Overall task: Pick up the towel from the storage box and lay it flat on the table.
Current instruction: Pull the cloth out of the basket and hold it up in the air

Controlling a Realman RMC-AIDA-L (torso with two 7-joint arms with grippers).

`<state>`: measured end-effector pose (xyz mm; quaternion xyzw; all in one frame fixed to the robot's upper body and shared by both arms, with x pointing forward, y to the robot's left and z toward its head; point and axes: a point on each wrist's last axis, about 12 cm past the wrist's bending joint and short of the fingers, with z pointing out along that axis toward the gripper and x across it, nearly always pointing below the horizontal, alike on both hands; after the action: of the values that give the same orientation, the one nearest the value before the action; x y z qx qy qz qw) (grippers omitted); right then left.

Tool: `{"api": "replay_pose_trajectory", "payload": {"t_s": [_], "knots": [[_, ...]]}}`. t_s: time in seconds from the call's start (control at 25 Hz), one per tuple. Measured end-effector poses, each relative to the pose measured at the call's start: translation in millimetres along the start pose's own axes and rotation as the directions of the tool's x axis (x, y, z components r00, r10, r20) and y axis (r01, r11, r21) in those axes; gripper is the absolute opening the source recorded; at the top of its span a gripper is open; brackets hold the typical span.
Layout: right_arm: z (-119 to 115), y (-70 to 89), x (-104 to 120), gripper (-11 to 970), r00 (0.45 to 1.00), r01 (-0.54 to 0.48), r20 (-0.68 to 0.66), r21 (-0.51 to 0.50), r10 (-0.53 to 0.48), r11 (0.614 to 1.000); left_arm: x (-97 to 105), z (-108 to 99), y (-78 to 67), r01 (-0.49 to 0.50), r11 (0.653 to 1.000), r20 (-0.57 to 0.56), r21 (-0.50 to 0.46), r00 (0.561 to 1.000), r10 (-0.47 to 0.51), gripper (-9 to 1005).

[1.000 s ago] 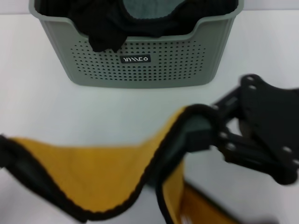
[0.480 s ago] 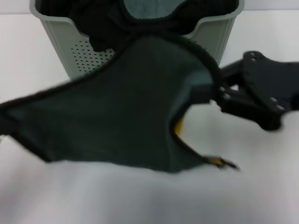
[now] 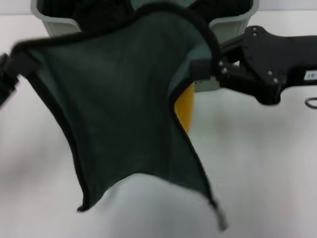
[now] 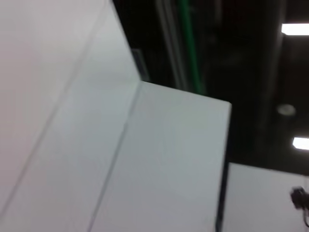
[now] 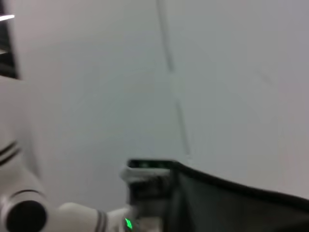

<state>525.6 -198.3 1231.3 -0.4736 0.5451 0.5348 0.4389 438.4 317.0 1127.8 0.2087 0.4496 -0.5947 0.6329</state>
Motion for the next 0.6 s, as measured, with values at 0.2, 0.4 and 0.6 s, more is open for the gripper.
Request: {"api": "replay_pose_trajectory", "payload": {"t_s": [0.2,0.4,0.6], "knots": [[-17,9.2,-12,10,0.998,0.044,0.053,-0.028,-0.043,0.999,-14,-7,-8.4,-0.027,1.0,-0.006,0.005,1.0,0.027,14],[-11,18.2,-3,10,1.0,0.02,0.012,-0.082,-0.019,0.996,-11,-40,-33.7,-0.003,0.996,-0.045,-0.094,0.999,-0.001,14],[10,41.9,7,10,0.999,-0.017,-0.042,-0.2,0.009,0.98,-2,-62,-75.6,-0.016,0.985,-0.072,-0.17,0.997,0.004,14]]}}
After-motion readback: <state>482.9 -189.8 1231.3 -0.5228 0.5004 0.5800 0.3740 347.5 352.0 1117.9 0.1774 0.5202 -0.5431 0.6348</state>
